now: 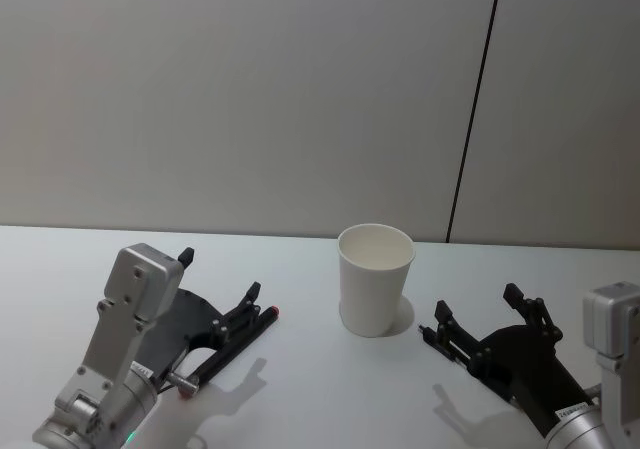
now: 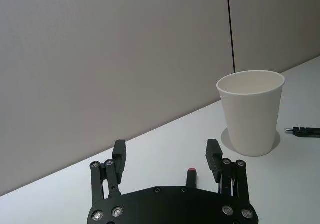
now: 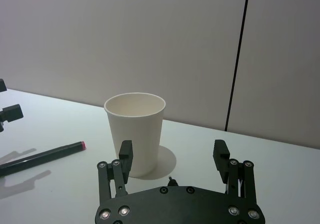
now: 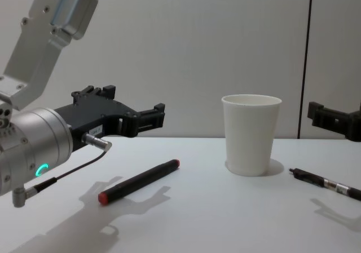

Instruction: Place the pen into the pen holder.

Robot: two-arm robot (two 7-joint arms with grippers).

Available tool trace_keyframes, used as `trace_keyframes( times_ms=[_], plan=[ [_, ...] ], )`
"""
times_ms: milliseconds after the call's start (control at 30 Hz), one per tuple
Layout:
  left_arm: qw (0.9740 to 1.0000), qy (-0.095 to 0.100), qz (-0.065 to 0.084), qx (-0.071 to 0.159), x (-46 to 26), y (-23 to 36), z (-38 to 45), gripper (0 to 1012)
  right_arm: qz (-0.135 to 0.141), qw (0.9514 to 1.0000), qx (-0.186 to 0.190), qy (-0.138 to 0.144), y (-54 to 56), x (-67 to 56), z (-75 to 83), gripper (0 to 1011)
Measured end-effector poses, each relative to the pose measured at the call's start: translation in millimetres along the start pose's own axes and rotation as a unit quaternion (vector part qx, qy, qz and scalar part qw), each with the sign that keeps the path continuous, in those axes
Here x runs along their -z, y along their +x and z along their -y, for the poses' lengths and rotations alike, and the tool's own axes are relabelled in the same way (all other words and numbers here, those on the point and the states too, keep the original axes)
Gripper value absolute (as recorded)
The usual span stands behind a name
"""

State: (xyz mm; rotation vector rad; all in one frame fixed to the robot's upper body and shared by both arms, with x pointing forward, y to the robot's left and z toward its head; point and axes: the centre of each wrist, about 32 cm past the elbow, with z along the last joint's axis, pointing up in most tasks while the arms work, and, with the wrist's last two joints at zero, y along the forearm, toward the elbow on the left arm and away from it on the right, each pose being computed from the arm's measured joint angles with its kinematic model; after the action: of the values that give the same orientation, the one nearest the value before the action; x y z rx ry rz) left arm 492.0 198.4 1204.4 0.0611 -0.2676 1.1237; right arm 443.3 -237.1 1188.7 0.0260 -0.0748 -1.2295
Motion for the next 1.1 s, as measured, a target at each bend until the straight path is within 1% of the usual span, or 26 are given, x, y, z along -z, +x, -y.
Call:
trace_keyframes(
  times_ms=[1100],
  plan=[
    [1.0,0.0,0.0,0.0,0.0,0.0,0.0,1003,0.0,1.0,0.0,0.0,0.0,0.0,0.0,1001]
  ],
)
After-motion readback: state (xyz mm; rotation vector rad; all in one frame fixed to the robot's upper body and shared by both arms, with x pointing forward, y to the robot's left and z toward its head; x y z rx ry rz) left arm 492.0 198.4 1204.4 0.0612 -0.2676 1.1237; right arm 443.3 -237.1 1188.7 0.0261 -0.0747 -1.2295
